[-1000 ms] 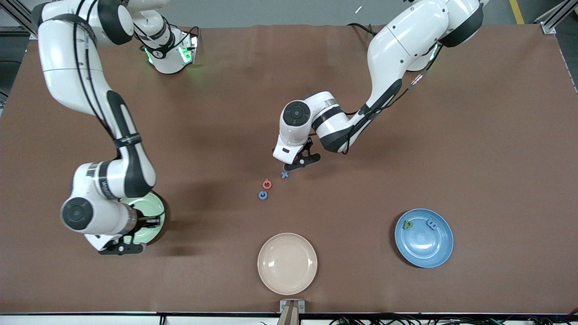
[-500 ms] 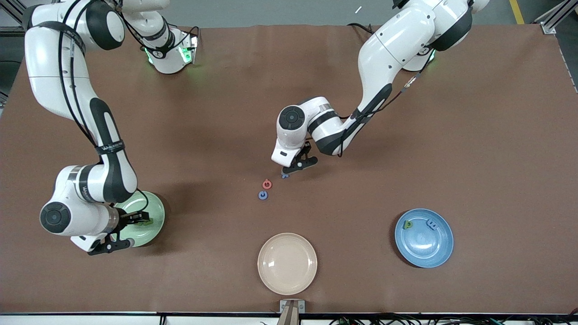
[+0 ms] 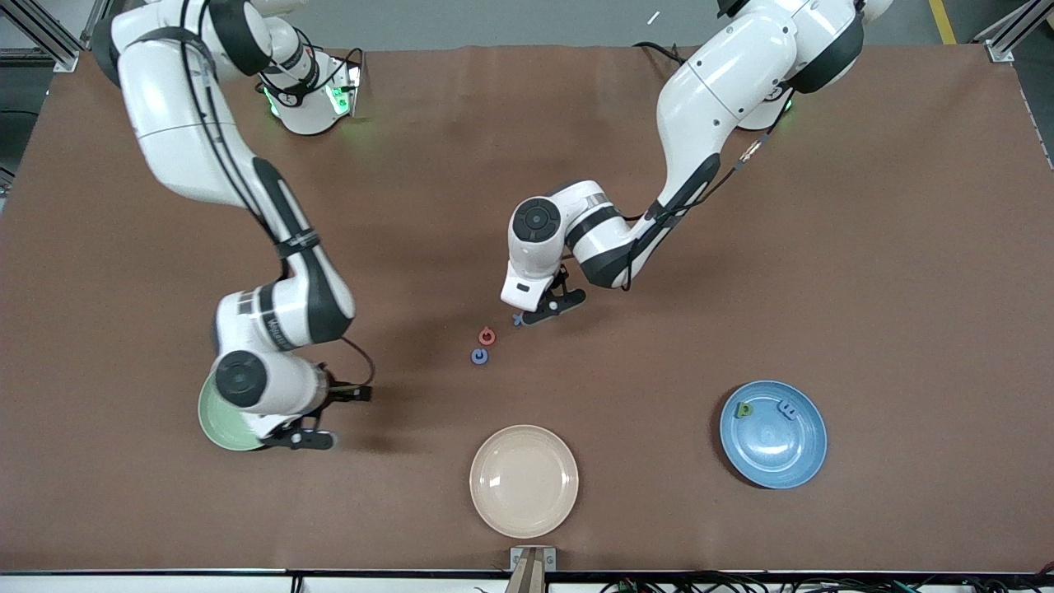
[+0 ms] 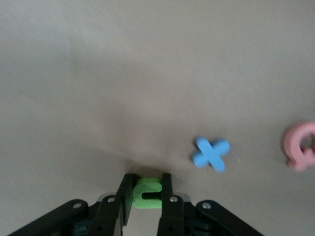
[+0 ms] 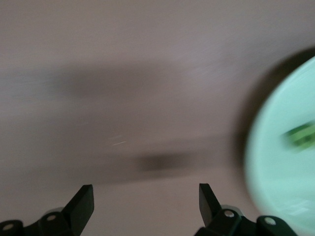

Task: Sort upper and lower case letters into plates
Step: 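Drop the green u in the blue plate while the right gripper grasps C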

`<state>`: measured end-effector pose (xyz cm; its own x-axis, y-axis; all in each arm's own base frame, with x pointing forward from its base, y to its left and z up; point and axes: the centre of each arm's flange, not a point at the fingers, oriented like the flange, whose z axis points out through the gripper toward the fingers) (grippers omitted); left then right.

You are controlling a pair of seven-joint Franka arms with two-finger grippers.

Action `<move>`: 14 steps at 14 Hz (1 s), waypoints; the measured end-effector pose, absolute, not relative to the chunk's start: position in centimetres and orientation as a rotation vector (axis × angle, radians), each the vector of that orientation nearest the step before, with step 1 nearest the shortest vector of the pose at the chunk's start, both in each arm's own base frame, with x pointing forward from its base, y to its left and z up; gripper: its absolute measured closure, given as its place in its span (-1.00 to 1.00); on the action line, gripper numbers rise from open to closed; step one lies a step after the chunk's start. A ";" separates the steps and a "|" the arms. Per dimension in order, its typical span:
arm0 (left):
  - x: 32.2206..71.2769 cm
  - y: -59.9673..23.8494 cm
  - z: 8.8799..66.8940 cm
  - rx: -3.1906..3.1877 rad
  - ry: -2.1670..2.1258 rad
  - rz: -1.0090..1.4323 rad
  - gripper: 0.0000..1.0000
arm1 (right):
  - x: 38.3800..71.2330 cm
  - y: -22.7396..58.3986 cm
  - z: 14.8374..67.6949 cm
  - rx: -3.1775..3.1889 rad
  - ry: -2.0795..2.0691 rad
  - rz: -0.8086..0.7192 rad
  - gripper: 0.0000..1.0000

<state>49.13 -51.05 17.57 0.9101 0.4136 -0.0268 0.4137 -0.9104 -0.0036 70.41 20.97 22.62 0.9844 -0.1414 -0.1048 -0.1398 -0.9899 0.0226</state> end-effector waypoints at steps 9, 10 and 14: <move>64.7 -29.4 24.3 3.207 0.560 0.059 0.46 | 64.0 38.4 22.8 3.141 -0.498 -0.020 -0.93; 66.2 -25.8 24.1 3.236 0.519 0.073 0.46 | 63.4 39.5 22.4 3.150 -0.478 -0.009 -0.93; 69.8 -13.9 22.8 3.352 0.356 0.125 0.46 | 62.0 41.4 19.8 3.159 -0.427 0.014 -0.93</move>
<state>69.78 -13.89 22.80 0.9754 0.1982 0.0966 0.2152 -0.9514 -0.2205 61.98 41.40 19.84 0.9641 -0.2655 0.0028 -0.2651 -0.9631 -0.0473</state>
